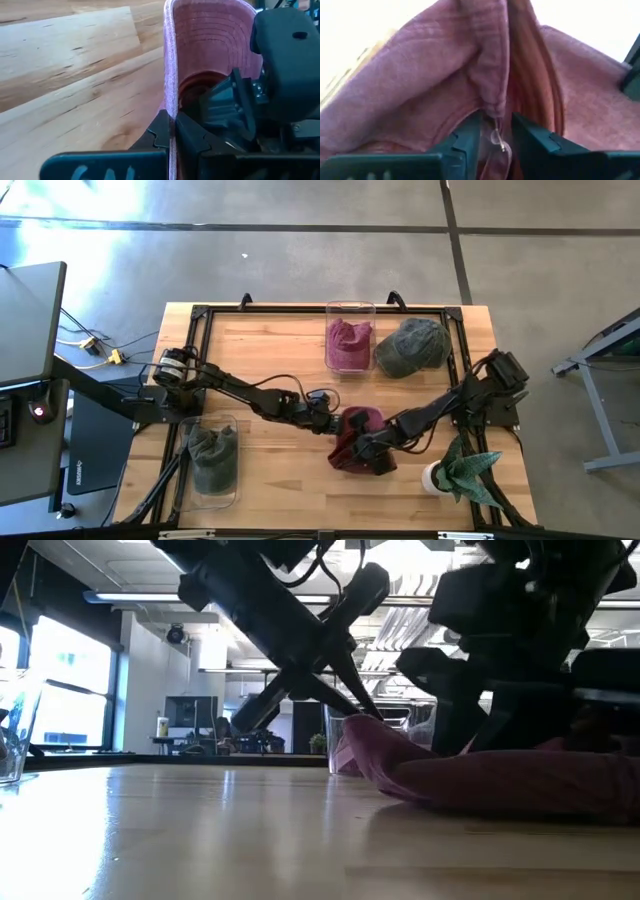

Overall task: Pick & Place hat
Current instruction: Put the maroon cap into the top transparent bin

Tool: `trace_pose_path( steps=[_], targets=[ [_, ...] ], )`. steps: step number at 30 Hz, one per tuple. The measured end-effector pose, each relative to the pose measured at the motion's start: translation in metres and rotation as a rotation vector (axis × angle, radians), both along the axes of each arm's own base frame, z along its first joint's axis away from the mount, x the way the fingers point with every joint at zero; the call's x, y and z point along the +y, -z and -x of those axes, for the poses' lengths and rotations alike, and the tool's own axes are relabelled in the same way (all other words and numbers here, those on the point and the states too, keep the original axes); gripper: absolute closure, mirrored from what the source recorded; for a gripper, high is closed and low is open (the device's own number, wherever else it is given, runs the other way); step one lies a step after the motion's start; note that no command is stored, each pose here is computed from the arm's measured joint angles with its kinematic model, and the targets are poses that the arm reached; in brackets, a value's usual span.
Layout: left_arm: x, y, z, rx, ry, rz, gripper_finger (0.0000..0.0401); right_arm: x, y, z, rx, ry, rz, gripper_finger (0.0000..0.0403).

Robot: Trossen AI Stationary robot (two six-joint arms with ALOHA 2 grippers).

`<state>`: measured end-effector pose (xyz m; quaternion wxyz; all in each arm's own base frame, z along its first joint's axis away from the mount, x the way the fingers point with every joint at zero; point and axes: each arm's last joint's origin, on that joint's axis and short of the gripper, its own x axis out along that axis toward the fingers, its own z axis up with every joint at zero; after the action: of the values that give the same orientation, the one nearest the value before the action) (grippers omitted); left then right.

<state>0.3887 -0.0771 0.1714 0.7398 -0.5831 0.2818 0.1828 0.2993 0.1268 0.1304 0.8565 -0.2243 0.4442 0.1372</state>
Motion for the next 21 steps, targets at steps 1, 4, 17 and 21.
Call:
trace_pose_path(
  steps=[1,4,17,21],
  targets=[
    [0.0,0.0,0.0,0.002,0.002,-0.002,0.0398,0.0,0.002,0.0,0.002,0.0,0.002,0.0307],
    [0.0,0.0,0.0,0.001,0.005,-0.004,0.0398,0.001,0.006,-0.001,0.015,-0.006,-0.004,0.0339],
    [0.0,0.0,0.0,0.002,0.019,-0.017,0.0398,-0.008,-0.026,0.003,-0.11,0.145,0.048,0.0392],
    [0.0,0.0,0.0,-0.002,0.028,-0.028,0.0398,-0.018,-0.024,0.0,-0.086,0.165,0.029,0.0383]
  ],
)
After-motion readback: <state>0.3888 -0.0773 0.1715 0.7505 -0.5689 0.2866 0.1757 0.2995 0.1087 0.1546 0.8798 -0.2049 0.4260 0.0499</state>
